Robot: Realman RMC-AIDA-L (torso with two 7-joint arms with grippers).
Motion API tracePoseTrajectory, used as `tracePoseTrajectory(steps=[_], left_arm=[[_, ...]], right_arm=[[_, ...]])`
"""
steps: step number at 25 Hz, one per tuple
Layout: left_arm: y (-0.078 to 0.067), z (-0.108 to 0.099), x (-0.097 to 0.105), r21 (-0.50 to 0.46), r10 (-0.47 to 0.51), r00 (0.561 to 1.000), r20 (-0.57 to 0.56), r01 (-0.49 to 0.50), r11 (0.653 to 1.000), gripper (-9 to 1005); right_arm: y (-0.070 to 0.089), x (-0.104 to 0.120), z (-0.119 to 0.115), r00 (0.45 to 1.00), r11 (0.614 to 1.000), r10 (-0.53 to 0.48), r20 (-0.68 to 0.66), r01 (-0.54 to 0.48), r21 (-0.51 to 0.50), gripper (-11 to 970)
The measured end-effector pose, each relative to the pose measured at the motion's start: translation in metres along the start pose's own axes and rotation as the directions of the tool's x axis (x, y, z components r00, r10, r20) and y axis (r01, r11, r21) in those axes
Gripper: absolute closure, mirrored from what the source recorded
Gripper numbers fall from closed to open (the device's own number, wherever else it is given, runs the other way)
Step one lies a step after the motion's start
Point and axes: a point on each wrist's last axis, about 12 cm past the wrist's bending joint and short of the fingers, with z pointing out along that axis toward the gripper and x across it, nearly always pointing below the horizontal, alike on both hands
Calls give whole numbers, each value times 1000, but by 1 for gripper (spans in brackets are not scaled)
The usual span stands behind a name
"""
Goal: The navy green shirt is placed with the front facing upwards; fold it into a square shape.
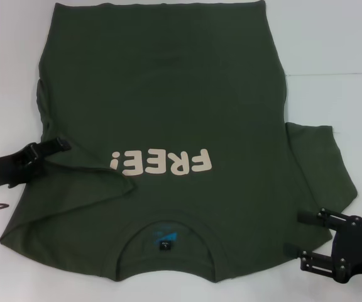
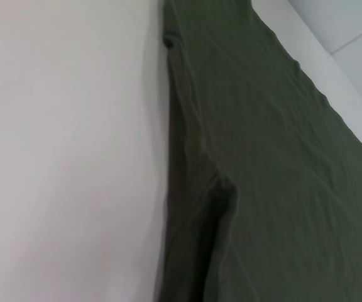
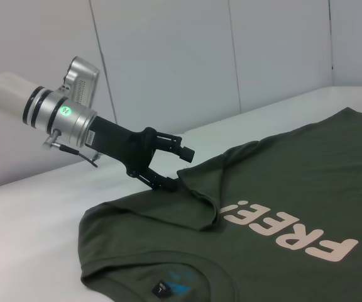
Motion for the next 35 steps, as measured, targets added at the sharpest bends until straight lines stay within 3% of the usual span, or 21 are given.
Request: tracePoseTrajectory(steps=[4, 14, 18, 22, 27, 29, 31, 35], left_arm=[[-2, 3, 0, 0, -4, 1000, 3, 4, 1000, 33], [-27, 23, -2, 63, -7, 1000, 14, 6, 998, 34], [-43, 31, 0, 149, -20, 999, 35, 14, 989, 34], [-58, 33, 5, 286, -45, 997, 58, 26, 958, 35], [-58, 21, 7, 345, 40, 999, 17, -43, 938, 35], [-54, 9, 9, 380, 136, 991, 10, -130, 916, 35], [-52, -4, 12, 430, 258, 966, 31, -246, 869, 35], [-40, -34, 27, 483, 535, 837, 113, -517, 706, 35]], right_arm=[[0, 0, 0, 1000, 1000, 0, 0, 0, 0, 195], [0, 0, 0, 1000, 1000, 0, 0, 0, -1, 195], [0, 0, 0, 1000, 1000, 0, 1, 0, -1, 195], [1, 0, 0, 1000, 1000, 2, 2, -2, -2, 195], [1, 0, -1, 1000, 1000, 4, 5, -4, -5, 194], [2, 0, -1, 1000, 1000, 4, 7, -4, -6, 194], [1, -1, -2, 1000, 1000, 3, 14, -3, -3, 194], [-1, -6, -3, 999, 1000, 9, 38, -9, -1, 194]])
